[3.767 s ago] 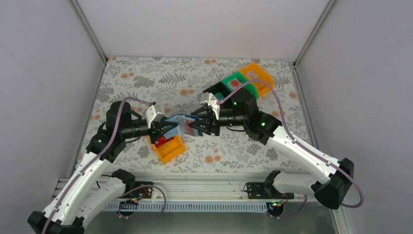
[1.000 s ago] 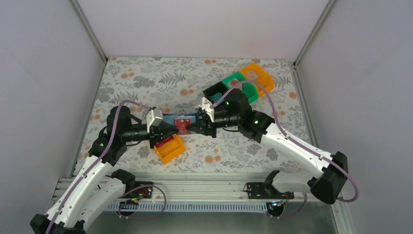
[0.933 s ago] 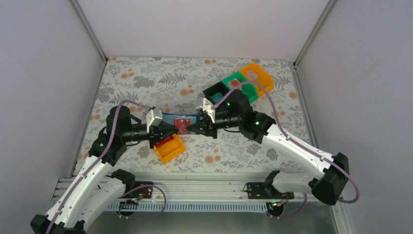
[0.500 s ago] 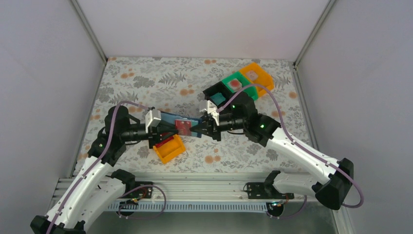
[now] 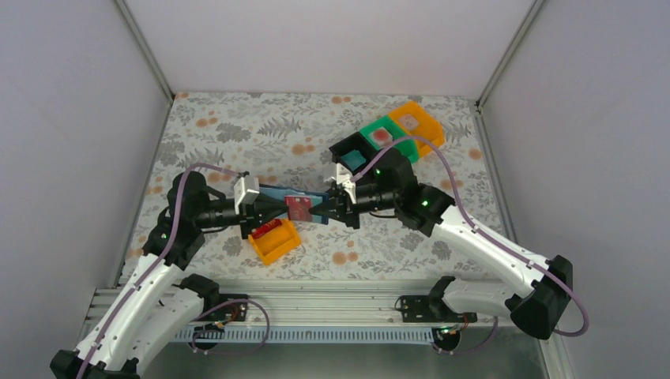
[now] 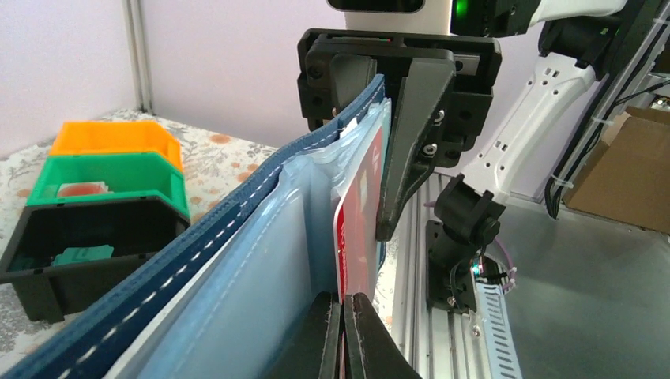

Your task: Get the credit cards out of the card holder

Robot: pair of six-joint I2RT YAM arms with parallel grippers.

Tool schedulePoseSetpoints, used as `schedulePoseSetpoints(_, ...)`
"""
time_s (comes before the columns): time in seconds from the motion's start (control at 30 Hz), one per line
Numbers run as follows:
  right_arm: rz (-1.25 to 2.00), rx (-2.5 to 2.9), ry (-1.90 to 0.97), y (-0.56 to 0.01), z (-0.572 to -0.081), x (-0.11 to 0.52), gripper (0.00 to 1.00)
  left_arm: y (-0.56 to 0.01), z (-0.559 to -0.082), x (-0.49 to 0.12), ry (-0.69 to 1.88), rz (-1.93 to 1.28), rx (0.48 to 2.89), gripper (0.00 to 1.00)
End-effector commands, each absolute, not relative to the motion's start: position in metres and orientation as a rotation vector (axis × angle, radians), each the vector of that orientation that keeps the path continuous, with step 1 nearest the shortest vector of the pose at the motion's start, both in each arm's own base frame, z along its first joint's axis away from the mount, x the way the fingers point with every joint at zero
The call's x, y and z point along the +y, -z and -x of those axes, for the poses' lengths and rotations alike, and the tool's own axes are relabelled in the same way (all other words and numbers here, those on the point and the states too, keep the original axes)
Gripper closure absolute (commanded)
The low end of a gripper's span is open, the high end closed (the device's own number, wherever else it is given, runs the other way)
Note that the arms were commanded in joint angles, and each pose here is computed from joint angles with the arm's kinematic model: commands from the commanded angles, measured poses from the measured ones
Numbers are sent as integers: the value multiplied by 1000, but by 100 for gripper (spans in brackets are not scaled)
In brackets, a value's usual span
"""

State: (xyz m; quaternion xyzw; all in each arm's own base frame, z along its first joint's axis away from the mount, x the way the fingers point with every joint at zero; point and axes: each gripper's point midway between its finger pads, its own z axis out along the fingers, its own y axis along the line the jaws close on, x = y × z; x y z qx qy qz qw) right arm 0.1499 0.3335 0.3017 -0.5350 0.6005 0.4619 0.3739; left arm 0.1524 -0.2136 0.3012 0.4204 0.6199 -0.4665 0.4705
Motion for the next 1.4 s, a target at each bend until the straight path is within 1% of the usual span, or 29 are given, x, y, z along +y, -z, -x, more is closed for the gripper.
schedulePoseSetpoints(0.0, 1381, 1491, -1187, -310, -150, 334, 96, -307, -152, -213, 1144, -1031, 1480, 98)
schedulePoseSetpoints(0.13, 1341, 1514, -1147, -310, -156, 328, 96, -305, -156, -210, 1113, -1003, 1534, 98)
schedulePoseSetpoints(0.4, 1209, 1602, -1088, -306, -181, 304, 96, -290, -180, -198, 969, -910, 1630, 98)
schedulePoseSetpoints(0.63, 1266, 1540, -1180, -314, -170, 309, 96, -292, -161, -211, 1141, -989, 1536, 98)
schedulePoseSetpoints(0.9, 1338, 1488, -1262, -316, -159, 313, 96, -293, -160, -215, 1172, -989, 1491, 97)
schedulePoseSetpoints(0.93, 1344, 1488, -1270, -315, -158, 314, 96, -293, -160, -216, 1175, -989, 1486, 97)
schedulePoseSetpoints(1.07, 1358, 1483, -1291, -315, -158, 317, 96, -293, -160, -218, 1192, -985, 1480, 83)
schedulePoseSetpoints(1.13, 1362, 1477, -1293, -316, -158, 318, 96, -293, -159, -219, 1197, -988, 1475, 81)
schedulePoseSetpoints(1.17, 1362, 1475, -1293, -317, -158, 318, 96, -294, -159, -219, 1196, -990, 1472, 81)
schedulePoseSetpoints(1.2, 1362, 1472, -1292, -317, -158, 318, 96, -294, -159, -219, 1193, -991, 1470, 84)
schedulePoseSetpoints(1.23, 1361, 1473, -1288, -317, -158, 317, 96, -295, -159, -219, 1191, -993, 1470, 92)
schedulePoseSetpoints(1.27, 1357, 1477, -1281, -317, -159, 317, 96, -295, -159, -218, 1189, -990, 1477, 97)
schedulePoseSetpoints(1.37, 1323, 1510, -1241, -314, -165, 315, 96, -295, -163, -216, 1177, -954, 1519, 98)
